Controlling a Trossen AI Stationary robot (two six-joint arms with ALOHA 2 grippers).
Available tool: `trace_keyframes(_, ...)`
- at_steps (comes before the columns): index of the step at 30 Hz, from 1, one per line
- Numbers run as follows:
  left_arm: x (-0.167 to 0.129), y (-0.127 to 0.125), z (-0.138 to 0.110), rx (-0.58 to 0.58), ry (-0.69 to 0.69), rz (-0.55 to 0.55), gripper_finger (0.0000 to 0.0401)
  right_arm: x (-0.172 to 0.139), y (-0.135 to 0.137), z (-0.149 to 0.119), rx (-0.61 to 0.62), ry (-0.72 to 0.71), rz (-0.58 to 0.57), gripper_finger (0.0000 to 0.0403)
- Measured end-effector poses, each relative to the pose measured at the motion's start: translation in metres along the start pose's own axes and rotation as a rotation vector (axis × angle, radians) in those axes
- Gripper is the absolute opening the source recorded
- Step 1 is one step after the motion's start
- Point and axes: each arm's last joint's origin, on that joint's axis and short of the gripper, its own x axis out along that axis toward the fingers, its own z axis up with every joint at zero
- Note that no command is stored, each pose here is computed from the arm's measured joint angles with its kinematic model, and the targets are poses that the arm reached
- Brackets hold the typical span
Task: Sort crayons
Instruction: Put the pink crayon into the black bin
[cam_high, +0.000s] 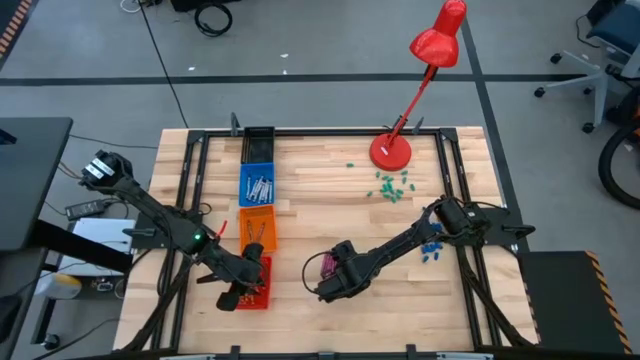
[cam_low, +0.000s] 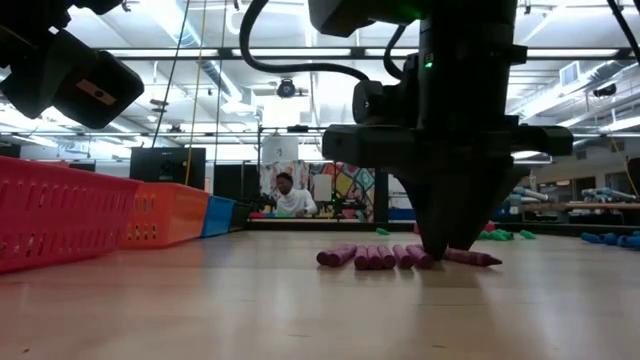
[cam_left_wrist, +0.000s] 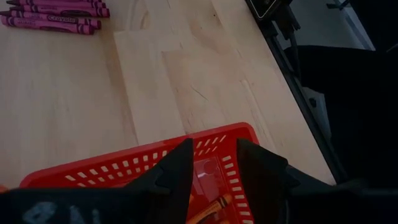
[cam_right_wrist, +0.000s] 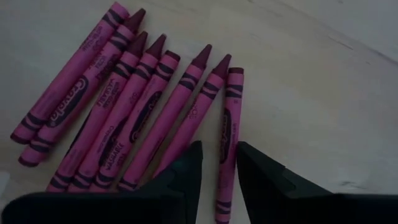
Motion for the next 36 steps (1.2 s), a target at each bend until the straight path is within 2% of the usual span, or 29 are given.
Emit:
trace_keyframes(12, 0.000, 0.000, 0.000, -0.006, 0.000, 0.000, 0.0135, 0.002, -0.002, -0.001, -0.065, 0.026, -0.024, 0.0017)
trace_keyframes(20, 0.000, -0.004, -0.001, 0.001, 0.004, -0.012, 0.0135, -0.006, -0.003, -0.002, -0.083, 0.009, -0.068, 0.0028)
trace_keyframes(23, 0.000, -0.004, -0.001, 0.001, 0.004, -0.012, 0.0135, -0.013, -0.002, -0.001, -0.098, -0.034, -0.095, 0.0030)
trace_keyframes(27, 0.000, -0.004, -0.001, 0.001, -0.003, -0.010, 0.0135, -0.026, 0.001, 0.000, -0.111, -0.132, -0.063, 0.0030)
trace_keyframes(33, 0.000, -0.004, 0.004, 0.030, -0.060, 0.016, 0.0135, -0.048, 0.010, -0.007, -0.167, -0.322, 0.031, 0.0031)
trace_keyframes(36, 0.000, -0.005, 0.007, 0.054, -0.092, 0.014, 0.0135, -0.061, 0.019, -0.013, -0.216, -0.448, 0.113, 0.0031)
